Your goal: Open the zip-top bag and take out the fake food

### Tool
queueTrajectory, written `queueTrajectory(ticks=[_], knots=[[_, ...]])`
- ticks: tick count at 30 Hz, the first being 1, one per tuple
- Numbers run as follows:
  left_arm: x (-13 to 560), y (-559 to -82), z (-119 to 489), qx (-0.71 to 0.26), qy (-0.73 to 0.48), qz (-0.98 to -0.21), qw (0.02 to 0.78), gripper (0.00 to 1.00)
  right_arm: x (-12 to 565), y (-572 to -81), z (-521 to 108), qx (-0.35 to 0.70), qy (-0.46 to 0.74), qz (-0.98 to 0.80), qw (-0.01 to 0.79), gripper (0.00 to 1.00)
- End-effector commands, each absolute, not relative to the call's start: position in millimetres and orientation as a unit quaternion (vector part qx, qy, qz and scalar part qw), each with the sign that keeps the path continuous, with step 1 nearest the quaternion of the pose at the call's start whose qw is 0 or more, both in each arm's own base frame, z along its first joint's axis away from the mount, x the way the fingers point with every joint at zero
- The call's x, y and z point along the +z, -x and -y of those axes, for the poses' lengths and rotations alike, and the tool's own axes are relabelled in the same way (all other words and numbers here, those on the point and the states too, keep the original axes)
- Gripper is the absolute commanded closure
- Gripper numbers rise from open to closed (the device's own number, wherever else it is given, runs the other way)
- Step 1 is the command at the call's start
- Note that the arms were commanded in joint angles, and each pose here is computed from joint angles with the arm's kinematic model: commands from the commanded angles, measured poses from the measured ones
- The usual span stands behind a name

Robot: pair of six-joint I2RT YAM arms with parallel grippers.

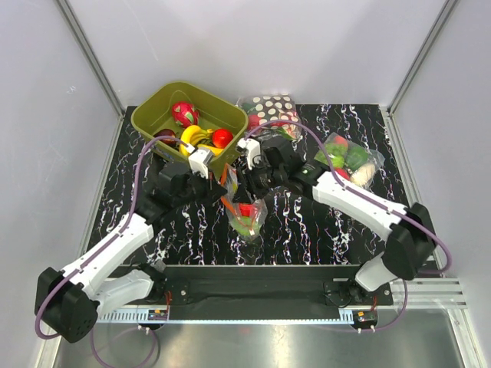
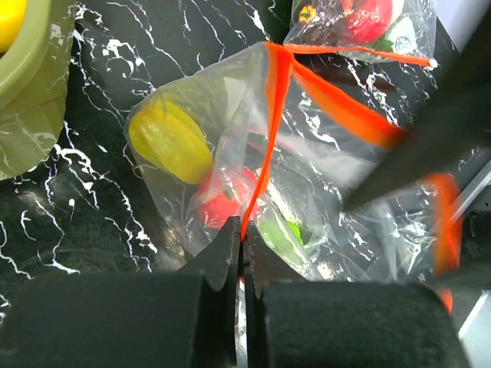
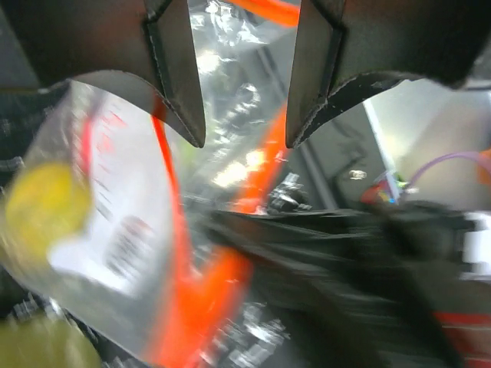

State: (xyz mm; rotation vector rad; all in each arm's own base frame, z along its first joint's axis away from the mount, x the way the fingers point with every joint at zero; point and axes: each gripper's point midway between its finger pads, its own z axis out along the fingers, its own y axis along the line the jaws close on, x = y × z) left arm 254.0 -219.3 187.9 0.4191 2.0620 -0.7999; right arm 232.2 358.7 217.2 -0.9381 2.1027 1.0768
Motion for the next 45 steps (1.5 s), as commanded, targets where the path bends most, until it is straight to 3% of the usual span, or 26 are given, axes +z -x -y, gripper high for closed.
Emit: queueTrajectory(ticks=[1,6,12,25,36,45], knots=[[218,-259,219,-0.321,-0.175,-0.804,0.469,1.0,188,-258,-344,0.319,0.308,-0.848,0.291,0.47],[218,-256,217,-0.323,-0.178,-0.804,0.466,1.0,143,-276,-335,0.251,0.28,-0.887,0.269,0.48],[209,-254,219,-0.321,-0.182,-0.812,0.453,1.0,136,-275,-347,0.265,0.29,-0.883,0.258,0.51],[205,-256,223,-0.329,-0.183,-0.812,0.445,1.0,79,-294,-314,0.141,0.274,-0.92,0.243,0.48],[203,-256,222,-0.326,-0.184,-0.815,0.443,1.0,46,-292,-301,0.103,0.265,-0.934,0.216,0.26],[203,-258,224,-0.327,-0.184,-0.814,0.443,1.0,26,-283,-290,0.087,0.255,-0.943,0.193,0.22]])
